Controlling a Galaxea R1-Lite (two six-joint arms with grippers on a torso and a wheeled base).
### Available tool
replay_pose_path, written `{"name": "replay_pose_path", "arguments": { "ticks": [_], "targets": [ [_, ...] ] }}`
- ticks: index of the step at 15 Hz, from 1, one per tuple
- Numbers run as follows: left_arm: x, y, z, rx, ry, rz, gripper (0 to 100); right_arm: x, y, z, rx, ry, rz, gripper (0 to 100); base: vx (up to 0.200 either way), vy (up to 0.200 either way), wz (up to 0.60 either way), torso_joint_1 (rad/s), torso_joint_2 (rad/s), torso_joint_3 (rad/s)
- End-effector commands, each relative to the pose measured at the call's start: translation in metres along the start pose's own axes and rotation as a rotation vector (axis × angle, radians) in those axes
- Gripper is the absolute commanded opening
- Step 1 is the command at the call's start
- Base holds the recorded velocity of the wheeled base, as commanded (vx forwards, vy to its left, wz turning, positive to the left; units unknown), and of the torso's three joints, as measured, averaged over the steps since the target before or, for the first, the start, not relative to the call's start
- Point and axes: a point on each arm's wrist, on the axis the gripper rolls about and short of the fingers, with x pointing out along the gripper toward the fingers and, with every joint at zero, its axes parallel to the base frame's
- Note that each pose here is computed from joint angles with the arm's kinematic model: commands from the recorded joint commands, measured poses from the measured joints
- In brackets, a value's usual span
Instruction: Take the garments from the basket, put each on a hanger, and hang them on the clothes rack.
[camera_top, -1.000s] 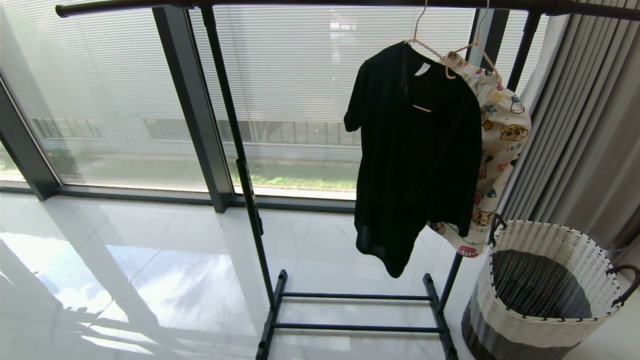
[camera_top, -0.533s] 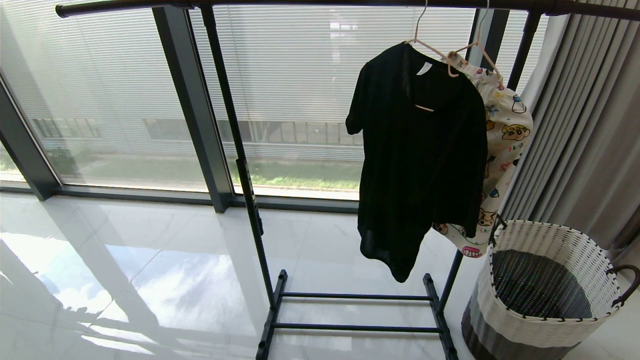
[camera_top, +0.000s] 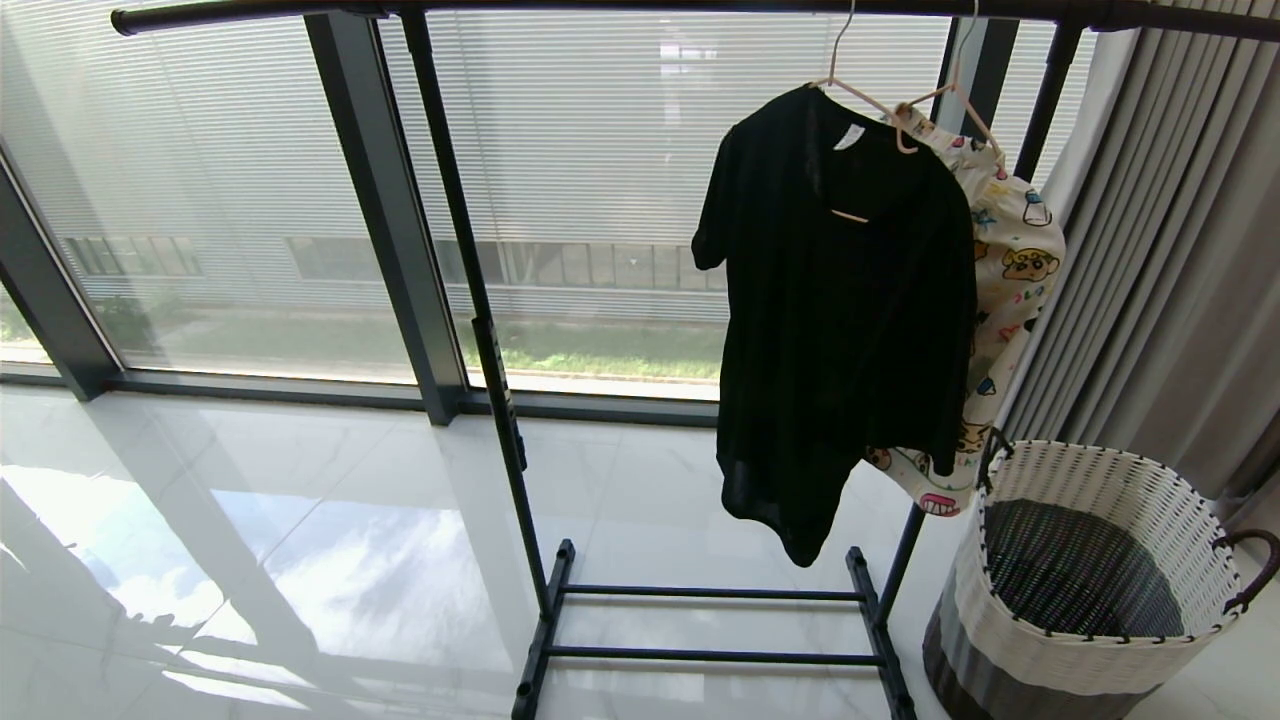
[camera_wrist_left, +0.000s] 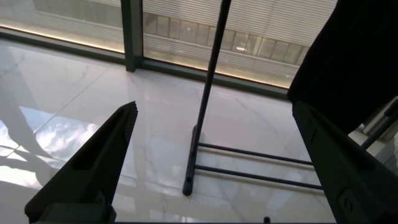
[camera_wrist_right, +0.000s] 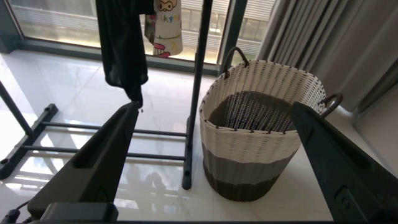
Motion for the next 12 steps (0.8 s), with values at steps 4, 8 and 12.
{"name": "replay_pose_path", "arguments": {
  "ticks": [4,8,12],
  "targets": [
    [-0.0001,0.0000,0.0000,-0.001,-0.001,0.000,100,-0.0001,0.0000,0.0000,0.000,-0.001,0.001,100,0.000,0.000,0.00,0.000,0.00,0.000],
    [-0.0001,0.0000,0.0000,-0.001,-0.001,0.000,100,-0.0001,0.0000,0.0000,-0.005,-0.001,0.001,100,0.000,0.000,0.00,0.000,0.00,0.000],
    [-0.0001,0.0000,0.0000,-0.001,-0.001,0.000,100,-0.0001,0.0000,0.0000,-0.005,-0.001,0.001,100,0.000,0.000,0.00,0.000,0.00,0.000]
  ]
}}
